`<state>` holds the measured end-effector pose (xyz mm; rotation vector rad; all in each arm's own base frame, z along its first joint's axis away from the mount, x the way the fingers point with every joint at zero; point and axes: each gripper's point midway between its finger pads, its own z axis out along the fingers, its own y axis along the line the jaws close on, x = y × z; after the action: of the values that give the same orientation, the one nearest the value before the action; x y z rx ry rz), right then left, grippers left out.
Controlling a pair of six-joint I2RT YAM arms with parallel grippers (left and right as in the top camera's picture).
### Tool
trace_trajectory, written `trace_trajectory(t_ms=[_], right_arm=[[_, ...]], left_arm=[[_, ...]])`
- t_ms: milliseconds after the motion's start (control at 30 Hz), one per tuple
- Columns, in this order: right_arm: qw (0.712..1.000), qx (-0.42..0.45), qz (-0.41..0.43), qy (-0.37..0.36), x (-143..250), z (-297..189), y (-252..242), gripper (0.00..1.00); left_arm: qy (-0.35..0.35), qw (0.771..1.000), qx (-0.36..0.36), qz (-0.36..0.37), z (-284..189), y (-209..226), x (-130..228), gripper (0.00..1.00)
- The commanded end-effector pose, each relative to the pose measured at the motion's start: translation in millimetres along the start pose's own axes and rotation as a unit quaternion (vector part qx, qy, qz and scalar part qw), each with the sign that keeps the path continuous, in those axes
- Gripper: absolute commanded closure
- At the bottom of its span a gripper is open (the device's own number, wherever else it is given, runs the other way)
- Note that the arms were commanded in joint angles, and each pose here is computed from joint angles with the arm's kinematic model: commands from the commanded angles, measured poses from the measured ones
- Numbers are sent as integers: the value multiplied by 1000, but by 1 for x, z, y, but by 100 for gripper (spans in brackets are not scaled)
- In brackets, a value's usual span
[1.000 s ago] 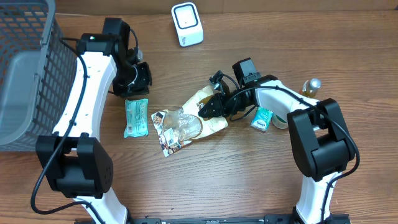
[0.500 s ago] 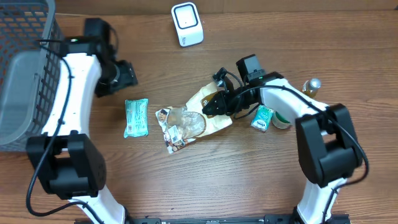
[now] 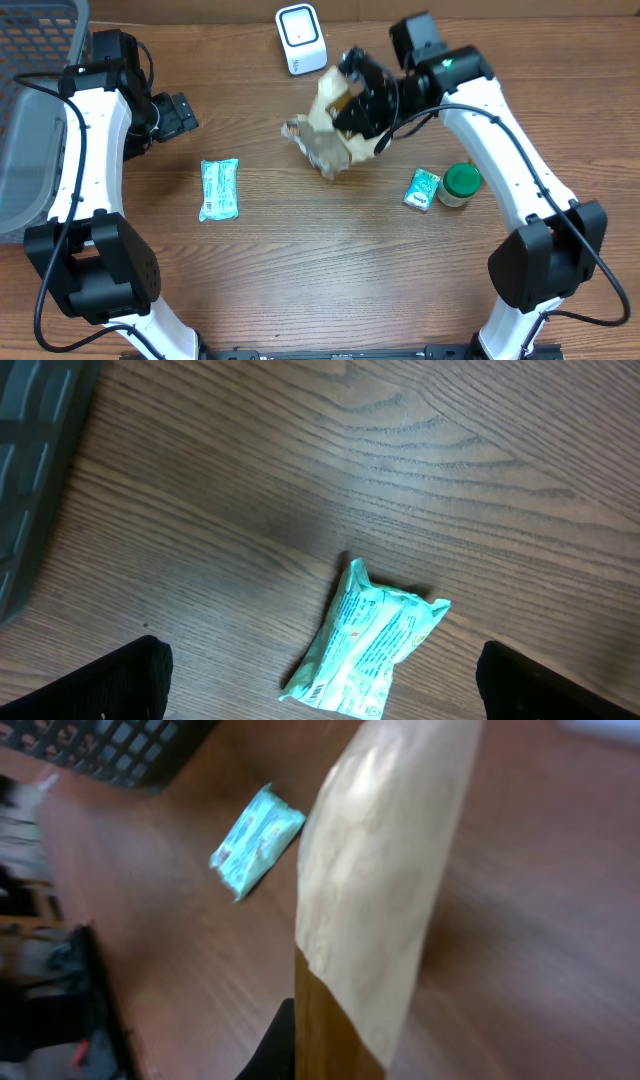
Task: Scan the item barcode
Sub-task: 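Carry the pouch up to the white scanner and hold it there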
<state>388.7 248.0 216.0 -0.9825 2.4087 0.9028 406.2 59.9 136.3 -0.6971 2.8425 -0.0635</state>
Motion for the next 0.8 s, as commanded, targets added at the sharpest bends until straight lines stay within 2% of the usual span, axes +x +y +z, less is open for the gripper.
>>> trace_trajectory(t_ms=[0, 167, 267, 600, 667, 767], right_arm=[[993, 77, -77, -50, -44, -47, 13, 97], [979, 133, -130, -87, -78, -80, 31, 97], [962, 154, -207, -90, -89, -83, 42, 97], [865, 269, -417, -76, -133, -55, 43, 96], [855, 280, -430, -75, -140, -48, 34, 96], [855, 281, -429, -75, -145, -32, 24, 96]], left_arm=[[1, 1000, -3, 0, 1, -1, 1, 0], [1, 1000, -3, 0, 1, -1, 1, 0], [1, 1000, -3, 0, 1, -1, 1, 0], [1, 1000, -3, 0, 1, -1, 1, 0], [1, 1000, -3, 0, 1, -1, 1, 1], [1, 1000, -3, 0, 1, -1, 1, 0]])
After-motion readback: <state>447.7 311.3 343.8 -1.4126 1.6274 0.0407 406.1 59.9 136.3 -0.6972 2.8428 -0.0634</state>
